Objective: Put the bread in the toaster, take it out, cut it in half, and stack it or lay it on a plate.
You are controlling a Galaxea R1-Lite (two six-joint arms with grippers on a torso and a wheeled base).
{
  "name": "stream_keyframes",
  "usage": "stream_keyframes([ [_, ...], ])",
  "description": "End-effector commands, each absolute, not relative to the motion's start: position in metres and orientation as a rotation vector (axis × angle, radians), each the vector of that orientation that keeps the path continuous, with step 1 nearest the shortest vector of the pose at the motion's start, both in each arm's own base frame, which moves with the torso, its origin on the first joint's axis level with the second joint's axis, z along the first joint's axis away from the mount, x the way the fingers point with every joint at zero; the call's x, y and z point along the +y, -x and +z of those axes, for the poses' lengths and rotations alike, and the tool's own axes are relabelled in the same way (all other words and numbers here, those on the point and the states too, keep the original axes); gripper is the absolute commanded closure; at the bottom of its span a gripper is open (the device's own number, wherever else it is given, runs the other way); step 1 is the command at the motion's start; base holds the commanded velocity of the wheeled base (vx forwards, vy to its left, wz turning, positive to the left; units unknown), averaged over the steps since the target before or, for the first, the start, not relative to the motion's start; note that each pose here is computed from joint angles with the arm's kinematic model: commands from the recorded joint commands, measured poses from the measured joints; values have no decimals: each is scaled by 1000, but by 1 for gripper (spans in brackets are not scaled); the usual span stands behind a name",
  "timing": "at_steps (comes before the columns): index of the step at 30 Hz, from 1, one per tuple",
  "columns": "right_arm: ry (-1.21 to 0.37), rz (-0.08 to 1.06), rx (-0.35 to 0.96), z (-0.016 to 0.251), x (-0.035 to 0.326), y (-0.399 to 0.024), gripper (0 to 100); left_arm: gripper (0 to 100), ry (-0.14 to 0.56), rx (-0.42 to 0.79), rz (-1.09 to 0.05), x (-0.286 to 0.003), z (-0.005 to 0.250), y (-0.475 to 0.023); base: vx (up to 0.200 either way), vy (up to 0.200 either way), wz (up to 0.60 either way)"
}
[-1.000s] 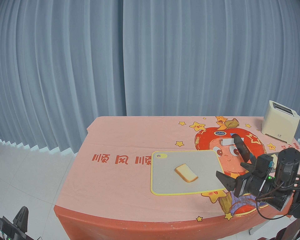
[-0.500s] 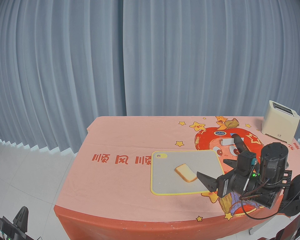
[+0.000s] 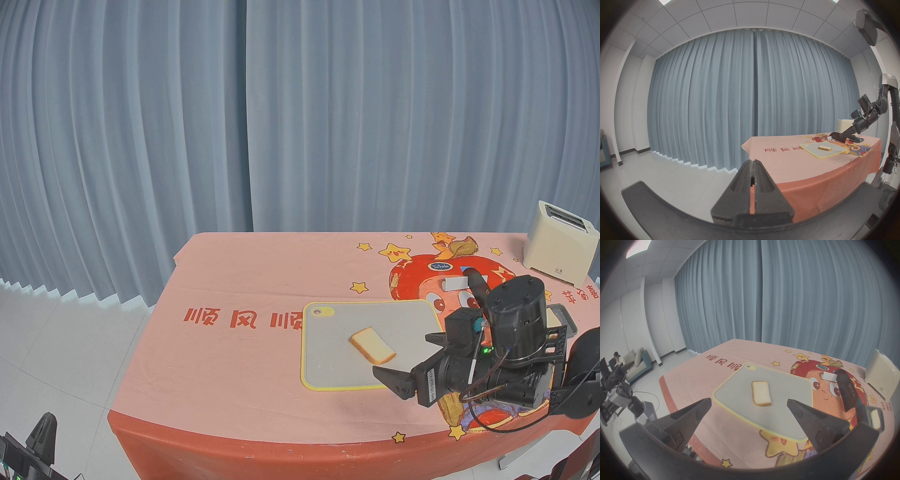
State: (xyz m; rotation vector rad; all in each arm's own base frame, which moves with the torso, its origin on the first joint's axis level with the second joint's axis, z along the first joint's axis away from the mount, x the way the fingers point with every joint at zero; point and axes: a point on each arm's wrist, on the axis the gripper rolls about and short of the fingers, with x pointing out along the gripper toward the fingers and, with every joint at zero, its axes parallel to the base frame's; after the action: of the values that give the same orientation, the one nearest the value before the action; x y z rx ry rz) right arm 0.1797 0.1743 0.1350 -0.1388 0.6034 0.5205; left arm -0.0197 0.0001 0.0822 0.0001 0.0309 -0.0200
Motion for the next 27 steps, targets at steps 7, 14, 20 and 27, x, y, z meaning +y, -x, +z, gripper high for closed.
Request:
stream_keyframes([
  [7, 188, 582, 649, 133, 194, -187, 0, 100, 0, 49, -20, 0, 77, 19, 0, 0, 0],
  [14, 197, 563, 704, 115, 206, -197, 0, 100, 0, 49, -20, 0, 77, 19, 0, 0, 0],
  [20, 198, 558, 713, 109, 214, -204, 0, 100, 0, 49, -20, 0, 77, 19, 0, 0, 0],
  [27, 71, 536, 649, 108, 225, -218, 0, 100, 0, 48, -20, 0, 77, 19, 0, 0, 0],
])
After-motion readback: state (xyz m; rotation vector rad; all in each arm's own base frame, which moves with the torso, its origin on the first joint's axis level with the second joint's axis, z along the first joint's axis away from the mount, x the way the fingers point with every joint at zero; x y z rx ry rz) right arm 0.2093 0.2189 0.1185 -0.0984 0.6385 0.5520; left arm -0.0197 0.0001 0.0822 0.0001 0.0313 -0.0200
